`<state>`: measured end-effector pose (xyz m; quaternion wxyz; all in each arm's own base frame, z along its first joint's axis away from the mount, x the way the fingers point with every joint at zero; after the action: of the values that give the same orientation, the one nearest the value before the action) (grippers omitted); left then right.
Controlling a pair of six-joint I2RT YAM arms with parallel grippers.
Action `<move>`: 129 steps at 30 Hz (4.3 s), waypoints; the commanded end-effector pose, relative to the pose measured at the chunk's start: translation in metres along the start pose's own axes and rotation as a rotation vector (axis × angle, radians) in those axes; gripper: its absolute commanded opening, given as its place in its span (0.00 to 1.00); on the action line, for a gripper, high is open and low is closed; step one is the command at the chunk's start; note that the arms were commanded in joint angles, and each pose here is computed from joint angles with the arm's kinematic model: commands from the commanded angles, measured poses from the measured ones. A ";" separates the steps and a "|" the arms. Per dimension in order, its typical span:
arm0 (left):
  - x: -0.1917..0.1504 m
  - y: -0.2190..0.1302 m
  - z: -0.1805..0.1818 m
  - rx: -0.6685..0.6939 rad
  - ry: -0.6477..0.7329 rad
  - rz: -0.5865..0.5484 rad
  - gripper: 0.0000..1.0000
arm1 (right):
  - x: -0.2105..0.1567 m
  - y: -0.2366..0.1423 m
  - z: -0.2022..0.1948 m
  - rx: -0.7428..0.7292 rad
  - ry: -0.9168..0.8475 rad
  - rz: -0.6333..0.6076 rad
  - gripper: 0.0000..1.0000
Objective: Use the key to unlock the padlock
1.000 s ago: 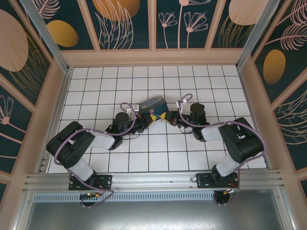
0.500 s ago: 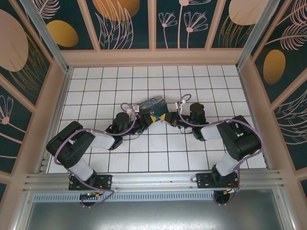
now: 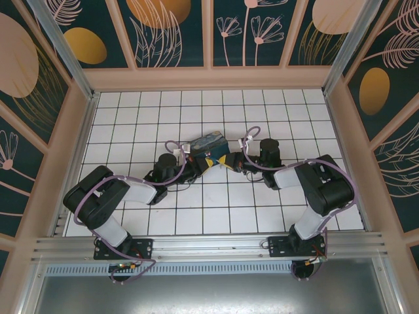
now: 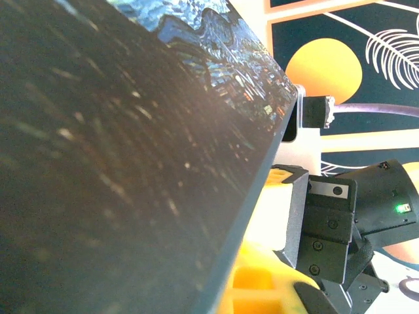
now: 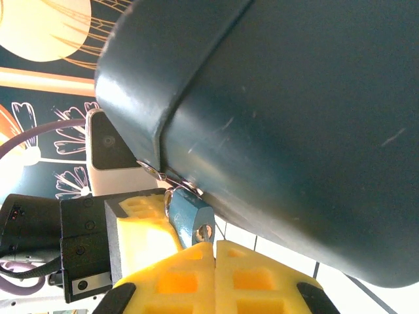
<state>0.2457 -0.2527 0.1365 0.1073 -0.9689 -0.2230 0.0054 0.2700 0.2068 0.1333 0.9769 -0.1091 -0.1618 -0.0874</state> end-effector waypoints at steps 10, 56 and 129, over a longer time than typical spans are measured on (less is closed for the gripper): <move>-0.032 -0.002 -0.031 -0.151 0.105 0.232 0.00 | 0.015 0.009 0.006 0.058 -0.087 0.027 0.00; -0.034 -0.008 -0.047 -0.230 0.158 0.239 0.00 | 0.014 0.020 0.013 0.176 0.133 0.059 0.00; 0.025 -0.011 0.066 0.494 0.727 -0.227 0.80 | 0.072 0.079 -0.034 -0.217 0.093 0.082 0.00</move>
<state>0.2491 -0.2215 0.0738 0.3959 -0.8460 -0.2421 -0.2625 0.3702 0.2612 0.1314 0.9693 -0.2016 -0.1179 -0.0770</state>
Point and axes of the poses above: each hand's point on the last joint's axis, 136 mm out from that joint toward the fingers, its own y axis out along the fingers, its own z axis along the line the jaws close on, x = y × z, the point moved 7 cm from there along -y, back along the fingers, and after that the axes turned 7 degrees about -y, right-handed, at the moved point
